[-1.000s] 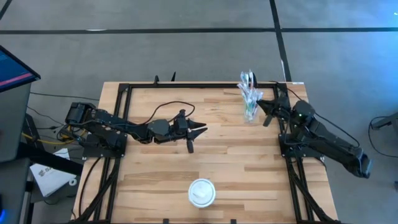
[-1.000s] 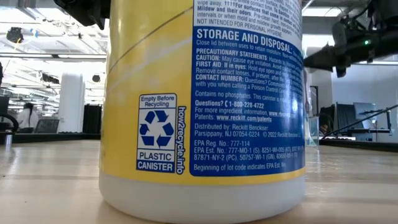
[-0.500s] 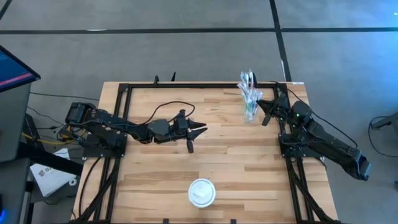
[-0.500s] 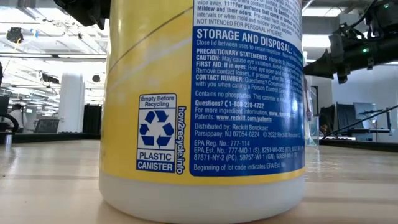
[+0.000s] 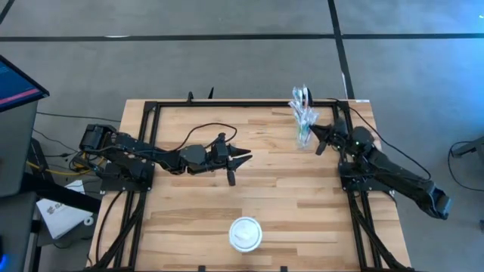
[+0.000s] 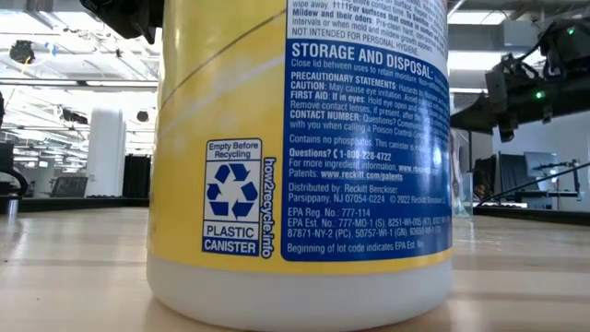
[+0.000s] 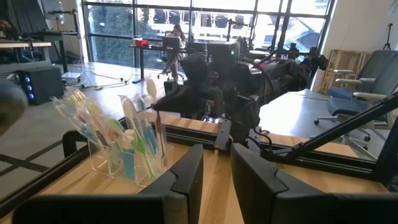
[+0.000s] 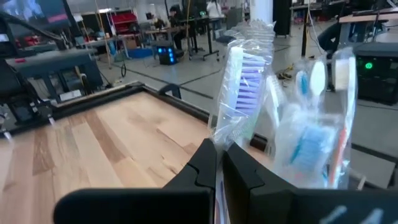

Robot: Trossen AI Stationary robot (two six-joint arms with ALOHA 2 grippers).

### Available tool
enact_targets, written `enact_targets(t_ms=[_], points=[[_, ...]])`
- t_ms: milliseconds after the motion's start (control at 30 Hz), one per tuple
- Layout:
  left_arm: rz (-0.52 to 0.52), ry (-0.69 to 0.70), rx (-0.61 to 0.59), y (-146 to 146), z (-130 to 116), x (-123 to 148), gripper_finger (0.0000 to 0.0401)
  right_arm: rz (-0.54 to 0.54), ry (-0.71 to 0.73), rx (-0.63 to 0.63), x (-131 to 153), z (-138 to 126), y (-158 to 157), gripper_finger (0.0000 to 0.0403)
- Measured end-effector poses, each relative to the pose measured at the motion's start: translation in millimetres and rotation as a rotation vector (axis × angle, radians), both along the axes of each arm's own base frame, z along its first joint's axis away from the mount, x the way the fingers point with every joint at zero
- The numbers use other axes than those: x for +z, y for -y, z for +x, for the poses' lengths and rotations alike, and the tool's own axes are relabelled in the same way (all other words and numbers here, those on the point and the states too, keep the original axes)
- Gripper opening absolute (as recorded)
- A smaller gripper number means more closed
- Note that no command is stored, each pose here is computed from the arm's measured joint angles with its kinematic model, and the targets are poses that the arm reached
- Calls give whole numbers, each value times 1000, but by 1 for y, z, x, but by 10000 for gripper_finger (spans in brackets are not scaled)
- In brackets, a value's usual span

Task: Pick & Place toothbrushing station
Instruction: Put the purple toothbrush into the transparent organizer

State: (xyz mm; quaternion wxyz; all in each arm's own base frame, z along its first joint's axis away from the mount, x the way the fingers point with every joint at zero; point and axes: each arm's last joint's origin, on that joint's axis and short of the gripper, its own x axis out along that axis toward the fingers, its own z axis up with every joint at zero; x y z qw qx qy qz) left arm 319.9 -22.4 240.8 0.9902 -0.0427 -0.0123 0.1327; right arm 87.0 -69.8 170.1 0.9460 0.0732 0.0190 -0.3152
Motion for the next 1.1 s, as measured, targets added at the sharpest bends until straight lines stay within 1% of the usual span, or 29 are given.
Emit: enact_targets(t_ms=[133, 433, 1100], points=[[0, 0, 0, 0, 0, 0, 77, 26, -11, -2, -12, 0, 0, 0], [0, 0, 0, 0, 0, 0, 77, 35, 1, -3, -11, 0, 0, 0], [0, 0, 0, 0, 0, 0, 77, 58, -33, -4, -16, 0, 0, 0]])
